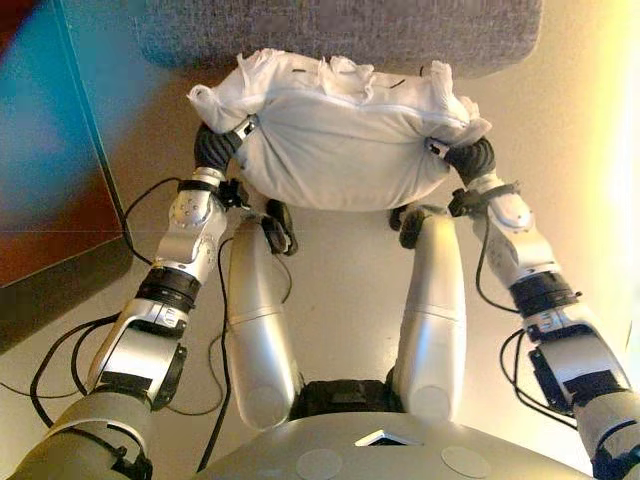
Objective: Pick up the cushion and take it to the sofa
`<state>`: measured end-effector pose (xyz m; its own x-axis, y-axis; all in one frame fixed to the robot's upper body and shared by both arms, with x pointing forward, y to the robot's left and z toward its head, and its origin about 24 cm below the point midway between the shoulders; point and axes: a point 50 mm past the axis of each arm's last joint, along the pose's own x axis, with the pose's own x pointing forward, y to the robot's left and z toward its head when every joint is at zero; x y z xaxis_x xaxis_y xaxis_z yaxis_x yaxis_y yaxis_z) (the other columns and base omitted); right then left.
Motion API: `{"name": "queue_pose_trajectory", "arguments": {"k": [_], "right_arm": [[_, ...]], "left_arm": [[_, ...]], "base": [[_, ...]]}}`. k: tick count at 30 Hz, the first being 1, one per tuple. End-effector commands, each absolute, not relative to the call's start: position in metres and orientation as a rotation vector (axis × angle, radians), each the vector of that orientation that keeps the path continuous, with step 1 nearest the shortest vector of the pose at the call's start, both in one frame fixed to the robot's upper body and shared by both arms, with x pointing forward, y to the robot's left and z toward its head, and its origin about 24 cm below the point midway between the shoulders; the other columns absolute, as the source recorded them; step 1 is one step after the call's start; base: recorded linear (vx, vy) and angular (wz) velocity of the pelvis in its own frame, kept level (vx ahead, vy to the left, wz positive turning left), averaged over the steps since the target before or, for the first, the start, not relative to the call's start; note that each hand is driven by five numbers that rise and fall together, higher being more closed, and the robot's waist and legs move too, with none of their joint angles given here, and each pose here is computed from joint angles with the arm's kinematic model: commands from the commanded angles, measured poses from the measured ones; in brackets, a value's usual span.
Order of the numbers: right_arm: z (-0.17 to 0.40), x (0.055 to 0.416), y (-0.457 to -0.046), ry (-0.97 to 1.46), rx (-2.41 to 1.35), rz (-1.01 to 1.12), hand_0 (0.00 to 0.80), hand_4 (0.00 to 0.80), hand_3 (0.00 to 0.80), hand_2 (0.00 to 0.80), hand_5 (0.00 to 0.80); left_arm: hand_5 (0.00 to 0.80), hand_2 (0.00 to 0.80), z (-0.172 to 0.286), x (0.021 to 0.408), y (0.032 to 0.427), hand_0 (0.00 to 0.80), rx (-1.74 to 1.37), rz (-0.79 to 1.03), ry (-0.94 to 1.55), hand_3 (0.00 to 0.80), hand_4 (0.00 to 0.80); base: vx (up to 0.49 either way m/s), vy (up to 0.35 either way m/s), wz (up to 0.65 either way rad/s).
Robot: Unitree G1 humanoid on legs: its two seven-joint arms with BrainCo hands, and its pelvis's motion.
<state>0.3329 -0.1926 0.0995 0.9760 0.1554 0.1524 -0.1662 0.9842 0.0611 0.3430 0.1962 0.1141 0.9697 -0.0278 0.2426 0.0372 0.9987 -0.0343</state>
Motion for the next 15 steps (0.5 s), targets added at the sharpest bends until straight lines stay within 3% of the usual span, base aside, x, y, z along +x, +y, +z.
{"name": "queue_pose_trajectory", "arguments": {"k": [1, 15], "right_arm": [[0.142, 0.317, -0.173, -0.437, 0.134, 0.259, 0.8, 0.8, 0.8, 0.8, 0.8], [0.111, 0.281, -0.198, -0.339, 0.223, 0.17, 0.8, 0.8, 0.8, 0.8, 0.8]], "left_arm": [[0.8, 0.8, 0.165, 0.33, 0.174, 0.8, -0.101, -0.15, -0.541, 0.8, 0.8], [0.8, 0.8, 0.113, 0.297, 0.193, 0.8, -0.178, -0.148, -0.324, 0.8, 0.8]], "base": [[0.249, -0.093, 0.12], [0.202, -0.012, -0.05]]}}
